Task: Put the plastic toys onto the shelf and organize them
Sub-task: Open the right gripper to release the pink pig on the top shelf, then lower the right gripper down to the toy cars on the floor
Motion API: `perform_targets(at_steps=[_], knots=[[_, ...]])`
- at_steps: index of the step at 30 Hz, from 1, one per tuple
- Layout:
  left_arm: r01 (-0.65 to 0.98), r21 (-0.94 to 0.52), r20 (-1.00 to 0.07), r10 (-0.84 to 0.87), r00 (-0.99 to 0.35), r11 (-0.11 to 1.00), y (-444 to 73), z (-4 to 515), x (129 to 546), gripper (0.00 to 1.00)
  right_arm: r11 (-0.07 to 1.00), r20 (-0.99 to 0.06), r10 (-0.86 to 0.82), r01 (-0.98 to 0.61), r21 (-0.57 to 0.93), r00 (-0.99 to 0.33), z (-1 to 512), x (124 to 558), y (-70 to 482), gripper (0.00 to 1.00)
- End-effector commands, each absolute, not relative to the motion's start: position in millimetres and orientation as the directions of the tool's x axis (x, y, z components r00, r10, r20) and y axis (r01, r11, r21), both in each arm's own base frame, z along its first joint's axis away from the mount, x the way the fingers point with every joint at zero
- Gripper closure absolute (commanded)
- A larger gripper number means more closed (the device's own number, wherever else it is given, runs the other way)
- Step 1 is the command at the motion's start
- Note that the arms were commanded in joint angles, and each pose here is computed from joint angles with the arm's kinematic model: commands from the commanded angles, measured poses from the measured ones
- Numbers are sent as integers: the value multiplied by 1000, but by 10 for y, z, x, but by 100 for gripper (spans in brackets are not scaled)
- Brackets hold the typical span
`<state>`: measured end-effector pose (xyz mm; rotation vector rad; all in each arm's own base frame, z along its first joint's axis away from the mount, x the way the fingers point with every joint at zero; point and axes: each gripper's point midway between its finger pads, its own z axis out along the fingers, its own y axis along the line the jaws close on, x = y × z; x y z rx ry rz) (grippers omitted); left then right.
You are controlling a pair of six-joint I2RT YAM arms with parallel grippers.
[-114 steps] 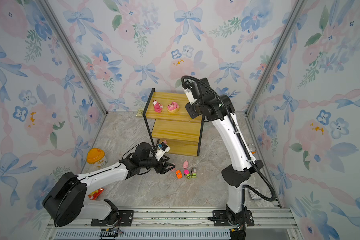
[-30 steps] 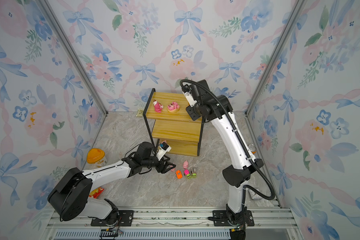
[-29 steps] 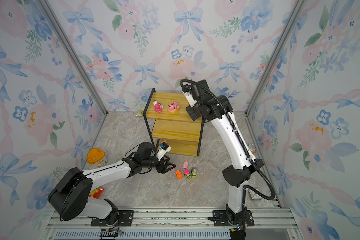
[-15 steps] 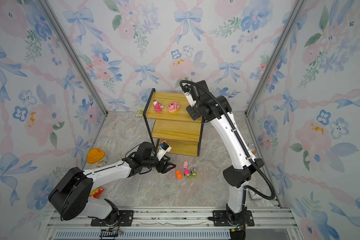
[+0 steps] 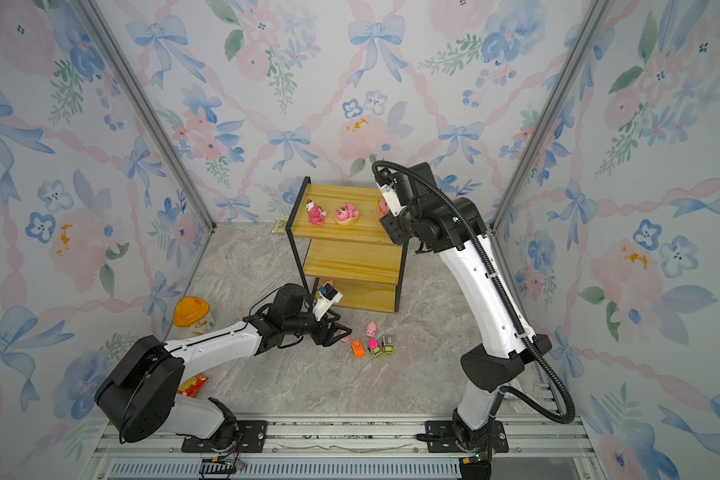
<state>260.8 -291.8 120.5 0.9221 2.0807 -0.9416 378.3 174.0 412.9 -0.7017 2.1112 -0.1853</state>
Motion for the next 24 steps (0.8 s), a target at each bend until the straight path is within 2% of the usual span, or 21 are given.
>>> perform_targets(at_steps=[1,5,11,15,17,20,24], knots=[[810,-325,-802,311,-509,488,-2885,1298,2600,27,848,-724,-517,-390,-359,-457,4191,3598,1679,32],[810,-325,-802,312,-510,489,-2865,1299,2566,26,881,-788,-437,-382,-278,-435,4245,3220,1598,31],[808,-337,-779,339,-527,484,-2854,1209,2443,26,910,-851,-238,-413,-27,-469,3898,2651,1582,30],[808,-337,-767,356,-533,483,-2846,1144,2336,27,904,-797,-117,-396,163,-593,3355,2370,1640,29],[803,-340,-759,362,-541,489,-2831,1093,2286,27,904,-749,-96,-373,210,-655,3009,2261,1706,29],[790,-347,-741,368,-561,505,-2794,1003,2202,27,912,-698,-96,-344,225,-710,2550,2111,1812,27],[775,-352,-731,362,-578,525,-2750,929,2115,26,939,-660,-133,-306,153,-739,2070,2010,1828,27]])
